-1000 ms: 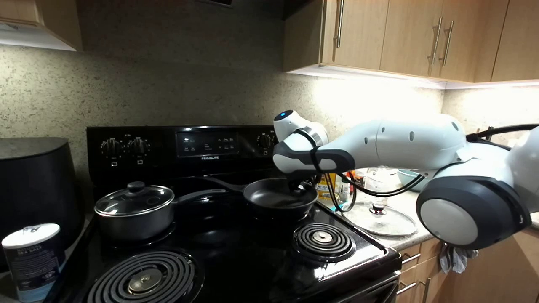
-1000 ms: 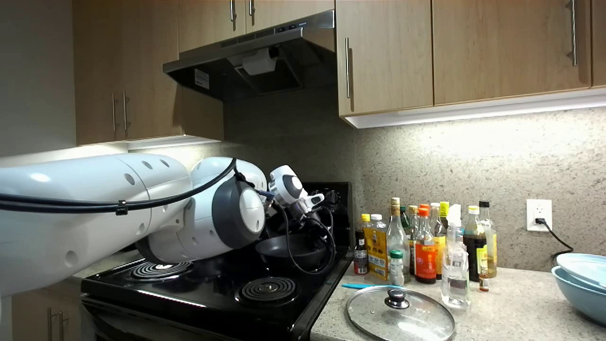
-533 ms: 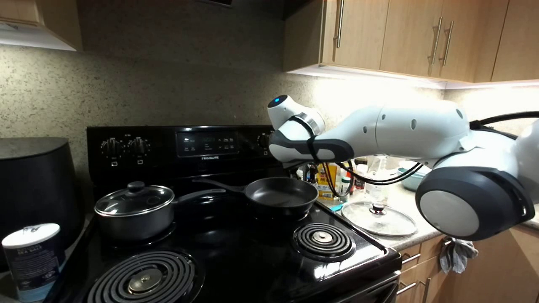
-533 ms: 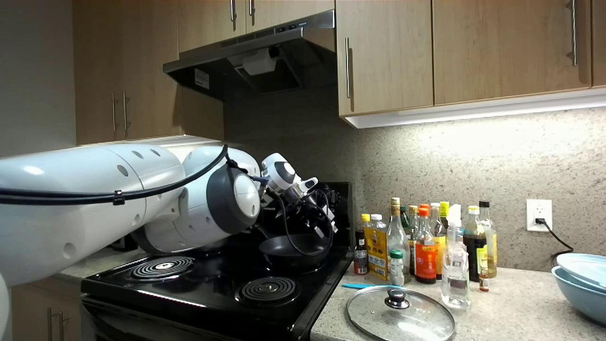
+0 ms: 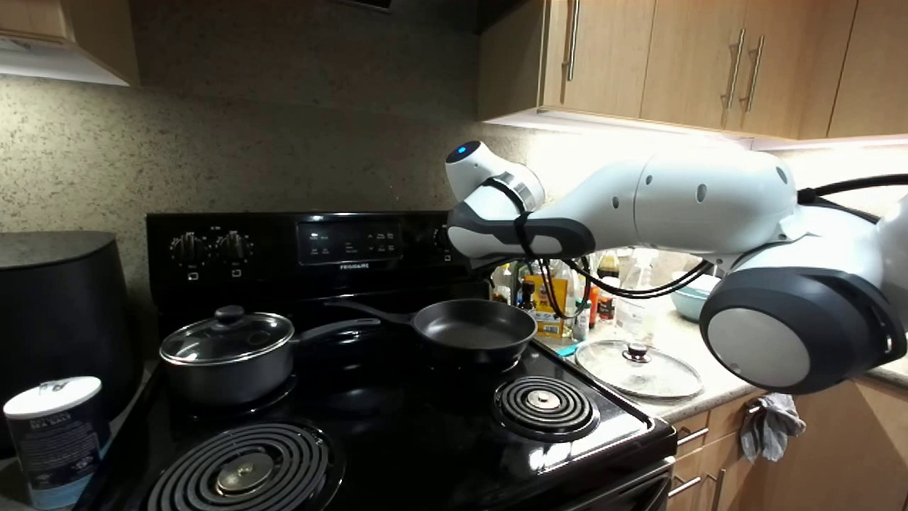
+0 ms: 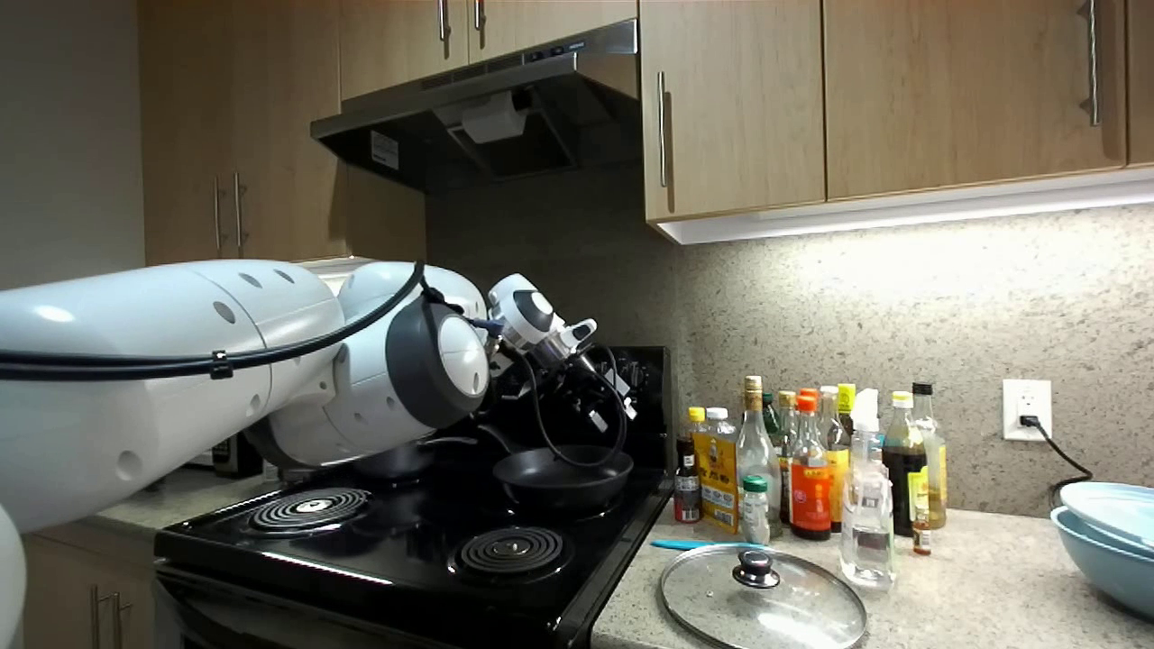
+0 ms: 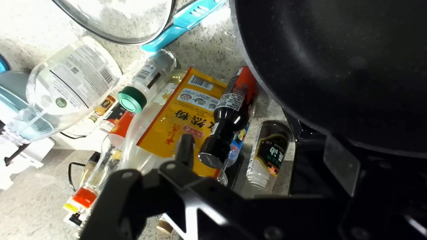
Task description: Move the pan backwards
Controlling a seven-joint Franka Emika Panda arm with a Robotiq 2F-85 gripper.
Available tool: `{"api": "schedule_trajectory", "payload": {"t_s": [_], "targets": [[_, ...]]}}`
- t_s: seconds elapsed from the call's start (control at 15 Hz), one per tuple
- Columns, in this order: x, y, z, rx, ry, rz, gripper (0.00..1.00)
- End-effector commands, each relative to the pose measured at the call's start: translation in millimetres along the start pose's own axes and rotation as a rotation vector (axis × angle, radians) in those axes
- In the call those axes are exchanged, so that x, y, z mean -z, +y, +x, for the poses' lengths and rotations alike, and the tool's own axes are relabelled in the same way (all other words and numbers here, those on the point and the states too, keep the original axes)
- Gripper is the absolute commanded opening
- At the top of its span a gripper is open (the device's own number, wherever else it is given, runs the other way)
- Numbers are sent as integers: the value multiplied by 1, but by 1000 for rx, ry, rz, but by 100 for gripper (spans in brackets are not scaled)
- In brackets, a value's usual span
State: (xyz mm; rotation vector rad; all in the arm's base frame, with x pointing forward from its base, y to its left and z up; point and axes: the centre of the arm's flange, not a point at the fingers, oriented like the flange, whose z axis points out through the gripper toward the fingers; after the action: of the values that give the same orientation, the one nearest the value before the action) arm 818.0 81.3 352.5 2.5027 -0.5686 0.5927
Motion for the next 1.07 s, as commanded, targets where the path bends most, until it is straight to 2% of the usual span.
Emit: {"api": "schedule_trajectory", "payload": {"t_s": [0.0,0.53,0.6,1.0], "targets": [[-1,0,-1,1,-2,-1,100],[25,18,-5,-108,40,19,100],[10,3,6,-60,21,17,100],[17,6,10,-84,28,22,100]]}}
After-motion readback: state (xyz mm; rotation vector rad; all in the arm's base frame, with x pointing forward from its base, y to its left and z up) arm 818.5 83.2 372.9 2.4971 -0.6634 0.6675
